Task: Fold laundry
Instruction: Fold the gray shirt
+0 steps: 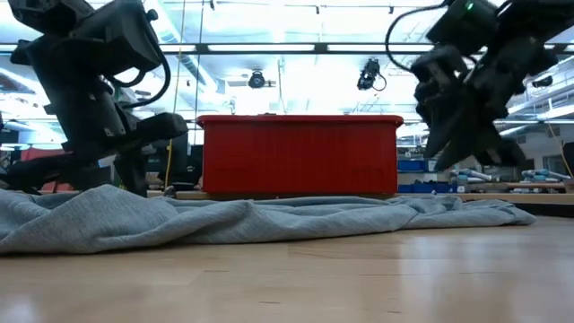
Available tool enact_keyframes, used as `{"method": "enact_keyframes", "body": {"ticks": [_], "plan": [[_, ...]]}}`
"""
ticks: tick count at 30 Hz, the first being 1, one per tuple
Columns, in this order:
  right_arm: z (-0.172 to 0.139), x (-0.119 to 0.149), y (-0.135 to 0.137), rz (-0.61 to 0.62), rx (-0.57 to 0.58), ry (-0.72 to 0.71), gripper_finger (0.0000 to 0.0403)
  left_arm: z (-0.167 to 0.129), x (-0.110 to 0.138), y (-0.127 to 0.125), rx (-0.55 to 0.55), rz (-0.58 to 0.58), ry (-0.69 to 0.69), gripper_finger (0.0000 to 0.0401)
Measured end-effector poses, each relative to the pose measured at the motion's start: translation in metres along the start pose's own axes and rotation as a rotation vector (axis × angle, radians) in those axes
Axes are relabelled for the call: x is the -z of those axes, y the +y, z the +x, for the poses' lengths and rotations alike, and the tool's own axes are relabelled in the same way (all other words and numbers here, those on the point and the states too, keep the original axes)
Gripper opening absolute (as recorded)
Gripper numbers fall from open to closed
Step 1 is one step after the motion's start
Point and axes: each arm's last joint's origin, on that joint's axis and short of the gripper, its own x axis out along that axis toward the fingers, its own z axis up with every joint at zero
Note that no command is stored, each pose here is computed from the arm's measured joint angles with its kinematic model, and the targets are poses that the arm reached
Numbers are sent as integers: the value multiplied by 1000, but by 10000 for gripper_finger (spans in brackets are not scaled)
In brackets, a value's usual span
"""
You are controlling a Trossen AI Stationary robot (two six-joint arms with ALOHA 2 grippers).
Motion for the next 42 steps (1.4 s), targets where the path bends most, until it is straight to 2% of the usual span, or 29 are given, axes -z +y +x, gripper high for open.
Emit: {"method": "enact_keyframes", "body": {"ticks": [4,7,10,16,21,24,32,35,37,40,42], "plan": [[3,20,1,69,68,8,103,3,-4,1,-17,61,-30,49],[7,32,-13,118,257,-26,103,6,-4,1,-20,80,-58,10],[3,36,-28,181,421,-83,103,7,-4,0,-17,97,-62,9],[-4,33,-34,209,487,-166,103,5,-4,0,-15,144,-44,3],[-9,20,-43,214,574,-253,114,5,-3,0,-15,147,-39,2],[-9,7,-45,185,582,-323,120,5,-3,0,-15,164,-33,1],[-14,-49,-75,199,776,-498,93,5,-3,1,-21,201,-25,1],[-18,-70,-84,218,746,-504,77,5,-3,1,-21,201,-22,1],[-22,-77,-82,225,650,-441,69,5,-3,1,-24,202,-12,0],[-24,-75,-69,204,493,-338,64,4,-2,1,-23,198,14,0],[-21,-69,-65,198,451,-272,64,3,-2,0,-19,196,30,0]]}}
